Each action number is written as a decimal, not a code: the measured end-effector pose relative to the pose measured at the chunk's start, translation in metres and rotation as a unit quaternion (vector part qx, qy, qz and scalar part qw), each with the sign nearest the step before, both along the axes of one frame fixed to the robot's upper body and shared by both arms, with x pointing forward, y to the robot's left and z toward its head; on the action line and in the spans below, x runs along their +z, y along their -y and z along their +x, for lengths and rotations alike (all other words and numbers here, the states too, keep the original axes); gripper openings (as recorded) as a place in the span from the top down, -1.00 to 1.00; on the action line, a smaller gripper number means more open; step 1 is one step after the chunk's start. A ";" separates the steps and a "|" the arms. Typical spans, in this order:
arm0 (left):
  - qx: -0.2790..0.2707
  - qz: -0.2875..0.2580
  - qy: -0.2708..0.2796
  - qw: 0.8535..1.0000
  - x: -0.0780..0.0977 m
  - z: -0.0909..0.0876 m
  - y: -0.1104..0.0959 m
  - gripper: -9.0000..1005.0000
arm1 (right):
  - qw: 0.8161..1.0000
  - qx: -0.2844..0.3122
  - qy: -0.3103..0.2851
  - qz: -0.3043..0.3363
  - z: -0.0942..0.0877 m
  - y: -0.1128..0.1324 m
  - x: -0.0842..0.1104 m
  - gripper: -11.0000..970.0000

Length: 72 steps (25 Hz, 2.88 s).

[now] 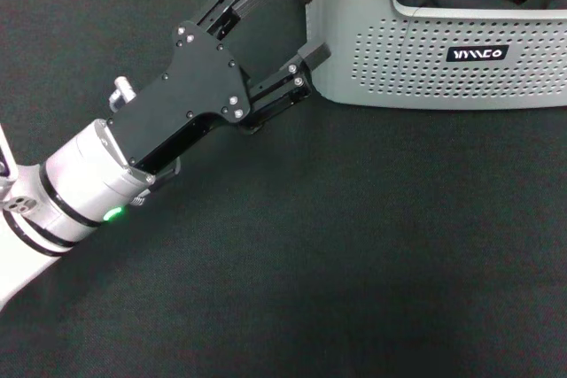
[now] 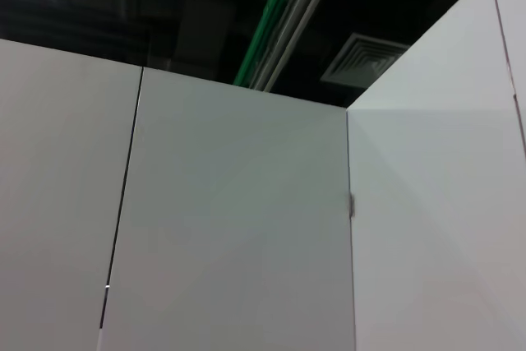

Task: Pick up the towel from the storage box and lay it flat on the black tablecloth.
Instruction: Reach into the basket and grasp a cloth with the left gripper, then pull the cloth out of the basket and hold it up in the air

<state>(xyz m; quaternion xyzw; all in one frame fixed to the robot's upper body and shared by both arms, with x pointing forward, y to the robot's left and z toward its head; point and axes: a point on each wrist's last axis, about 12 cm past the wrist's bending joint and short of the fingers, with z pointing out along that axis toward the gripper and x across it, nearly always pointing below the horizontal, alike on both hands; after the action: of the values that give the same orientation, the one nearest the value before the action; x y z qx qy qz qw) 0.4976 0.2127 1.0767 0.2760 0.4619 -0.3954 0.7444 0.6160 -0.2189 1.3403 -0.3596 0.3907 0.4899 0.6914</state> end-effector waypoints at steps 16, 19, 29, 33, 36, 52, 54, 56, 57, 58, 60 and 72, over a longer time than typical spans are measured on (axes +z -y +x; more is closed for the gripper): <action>-0.001 -0.003 0.001 1.000 0.001 0.001 0.001 -0.08 | 0.999 0.025 -0.025 -0.011 0.003 -0.018 -0.012 0.97; -0.001 -0.003 0.000 1.000 0.001 0.001 0.001 -0.08 | 0.999 0.029 -0.026 -0.014 0.002 -0.020 -0.013 0.97; 0.000 -0.004 -0.002 1.000 0.000 0.000 0.000 0.11 | 0.999 0.028 -0.030 -0.012 0.002 -0.018 -0.015 0.97; -0.001 -0.004 -0.002 1.000 0.000 0.000 0.000 0.28 | 0.999 0.028 -0.030 -0.014 0.002 -0.019 -0.016 0.97; -0.001 -0.003 -0.001 1.000 0.001 0.000 0.001 0.45 | 0.999 0.029 -0.029 -0.015 0.001 -0.019 -0.016 0.97; -0.012 -0.019 0.000 1.000 0.004 -0.002 -0.005 0.88 | 0.999 0.027 -0.045 -0.012 0.002 -0.015 -0.024 0.97; -0.005 -0.032 0.007 0.999 0.006 -0.005 -0.009 0.90 | 0.998 0.027 -0.048 -0.013 0.001 -0.013 -0.027 0.97; 0.003 -0.046 0.014 0.999 0.008 -0.007 -0.013 0.91 | 0.998 0.030 -0.051 -0.015 -0.002 -0.010 -0.032 0.97; 0.007 -0.056 0.021 0.998 0.010 -0.008 -0.017 0.91 | 0.998 0.030 -0.053 -0.016 -0.003 -0.009 -0.034 0.97; 0.009 -0.065 0.026 0.998 0.012 -0.009 -0.022 0.92 | 0.998 0.032 -0.056 -0.017 -0.004 -0.008 -0.036 0.97; 0.013 -0.083 0.042 0.996 0.019 -0.011 -0.033 0.93 | 0.997 0.033 -0.067 -0.017 -0.005 -0.006 -0.042 0.97; -0.035 -0.153 0.071 0.985 0.063 -0.002 -0.067 0.93 | 0.986 0.038 -0.163 0.004 -0.009 0.008 -0.098 0.96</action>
<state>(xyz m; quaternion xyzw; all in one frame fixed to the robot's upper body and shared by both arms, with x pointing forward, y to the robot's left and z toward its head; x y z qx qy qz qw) 0.4951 0.2797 1.1395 0.2024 0.3315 -0.4668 0.7945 0.6071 -0.2265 1.2419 -0.2865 0.4824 0.5695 0.6008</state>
